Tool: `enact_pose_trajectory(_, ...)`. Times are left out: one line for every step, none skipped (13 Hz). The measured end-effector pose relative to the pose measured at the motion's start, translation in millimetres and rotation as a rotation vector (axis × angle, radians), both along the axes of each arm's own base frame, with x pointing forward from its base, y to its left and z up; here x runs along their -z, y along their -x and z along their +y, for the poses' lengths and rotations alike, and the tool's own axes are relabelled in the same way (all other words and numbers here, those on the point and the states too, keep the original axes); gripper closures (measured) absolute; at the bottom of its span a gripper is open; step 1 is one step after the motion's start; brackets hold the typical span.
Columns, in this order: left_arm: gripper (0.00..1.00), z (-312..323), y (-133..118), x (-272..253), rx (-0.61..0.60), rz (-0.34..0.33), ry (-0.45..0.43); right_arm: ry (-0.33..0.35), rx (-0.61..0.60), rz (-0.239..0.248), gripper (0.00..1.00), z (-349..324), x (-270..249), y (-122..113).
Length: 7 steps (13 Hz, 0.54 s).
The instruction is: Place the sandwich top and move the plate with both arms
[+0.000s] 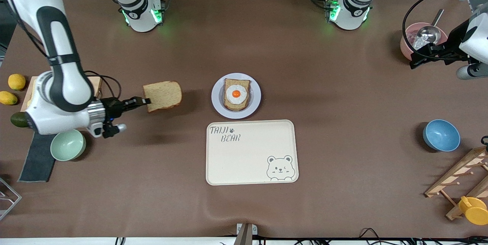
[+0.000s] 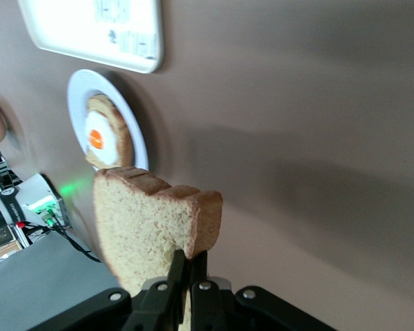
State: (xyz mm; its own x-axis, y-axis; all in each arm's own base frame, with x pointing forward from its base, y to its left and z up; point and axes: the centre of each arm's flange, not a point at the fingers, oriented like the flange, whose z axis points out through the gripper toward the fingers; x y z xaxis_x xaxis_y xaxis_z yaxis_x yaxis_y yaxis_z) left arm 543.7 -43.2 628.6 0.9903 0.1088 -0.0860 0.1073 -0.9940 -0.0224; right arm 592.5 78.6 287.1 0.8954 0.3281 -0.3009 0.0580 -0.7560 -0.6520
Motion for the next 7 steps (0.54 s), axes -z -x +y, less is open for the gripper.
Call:
enact_pose_trajectory(0.0, 0, 0, 0, 0.001, 0.0, 0.0, -0.003, -0.007, -0.008, 0.94, 21, 0, 1)
enact_pose_trajectory(0.0, -1, 0, 0, 0.001, 0.0, 0.0, -0.007, -0.004, -0.016, 0.94, 40, 2, 2)
enact_pose_trajectory(0.0, -1, 0, 0, 0.002, 0.0, 0.0, -0.009, 0.009, -0.021, 0.94, 58, 8, 5)
enact_pose_trajectory(0.0, -1, 0, 0, 0.002, 0.0, 0.0, -0.009, 0.023, -0.033, 0.94, 75, 16, 10)
enact_pose_trajectory(0.0, -1, 0, 0, 0.003, -0.001, 0.0, -0.002, 0.042, -0.046, 0.94, 93, 25, 16)
enact_pose_trajectory(0.0, -2, 0, 0, 0.003, -0.001, 0.0, 0.004, 0.058, -0.051, 0.94, 112, 33, 23)
enact_pose_trajectory(0.0, -2, 0, 0, 0.004, -0.001, 0.0, 0.012, 0.07, -0.053, 0.94, 131, 39, 30)
